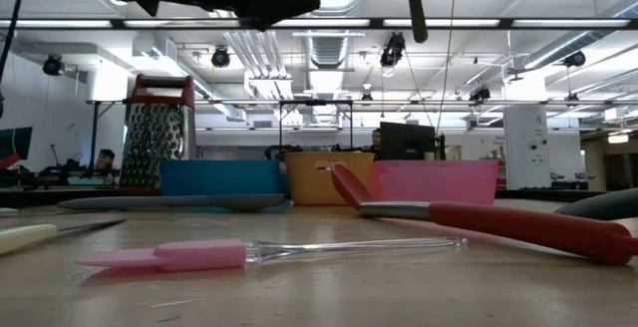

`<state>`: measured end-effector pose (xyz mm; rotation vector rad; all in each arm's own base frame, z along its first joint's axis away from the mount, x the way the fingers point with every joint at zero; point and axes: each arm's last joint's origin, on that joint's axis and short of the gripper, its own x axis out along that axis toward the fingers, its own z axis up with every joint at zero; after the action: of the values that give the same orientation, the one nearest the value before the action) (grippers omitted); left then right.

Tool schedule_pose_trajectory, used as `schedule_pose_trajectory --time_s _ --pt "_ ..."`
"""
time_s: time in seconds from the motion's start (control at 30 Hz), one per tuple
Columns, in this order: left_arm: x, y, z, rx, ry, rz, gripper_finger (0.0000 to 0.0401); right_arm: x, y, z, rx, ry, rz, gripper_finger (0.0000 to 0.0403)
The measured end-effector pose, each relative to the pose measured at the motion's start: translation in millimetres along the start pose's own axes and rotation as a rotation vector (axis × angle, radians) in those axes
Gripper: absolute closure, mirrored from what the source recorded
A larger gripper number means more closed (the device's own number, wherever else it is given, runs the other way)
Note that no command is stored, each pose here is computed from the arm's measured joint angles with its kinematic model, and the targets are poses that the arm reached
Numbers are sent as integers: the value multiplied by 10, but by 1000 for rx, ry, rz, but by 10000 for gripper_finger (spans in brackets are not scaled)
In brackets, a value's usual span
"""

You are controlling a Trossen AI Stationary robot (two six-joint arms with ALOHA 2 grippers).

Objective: Pick & Place Kitchen Items
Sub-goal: Put the green knife into the red bin

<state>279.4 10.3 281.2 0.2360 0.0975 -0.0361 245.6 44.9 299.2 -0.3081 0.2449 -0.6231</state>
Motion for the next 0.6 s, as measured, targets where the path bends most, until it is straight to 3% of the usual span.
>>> schedule_pose_trajectory --time_s 0.17,0.33,0.6 --pt "-126 44 27 -38 79 142 209 170 -302 -60 22 60 -91 379" --pt "-179 84 25 -58 126 284 208 394 -612 -158 93 123 -73 379" --pt "-191 87 28 -59 128 300 208 639 -1137 -256 263 262 7 379"
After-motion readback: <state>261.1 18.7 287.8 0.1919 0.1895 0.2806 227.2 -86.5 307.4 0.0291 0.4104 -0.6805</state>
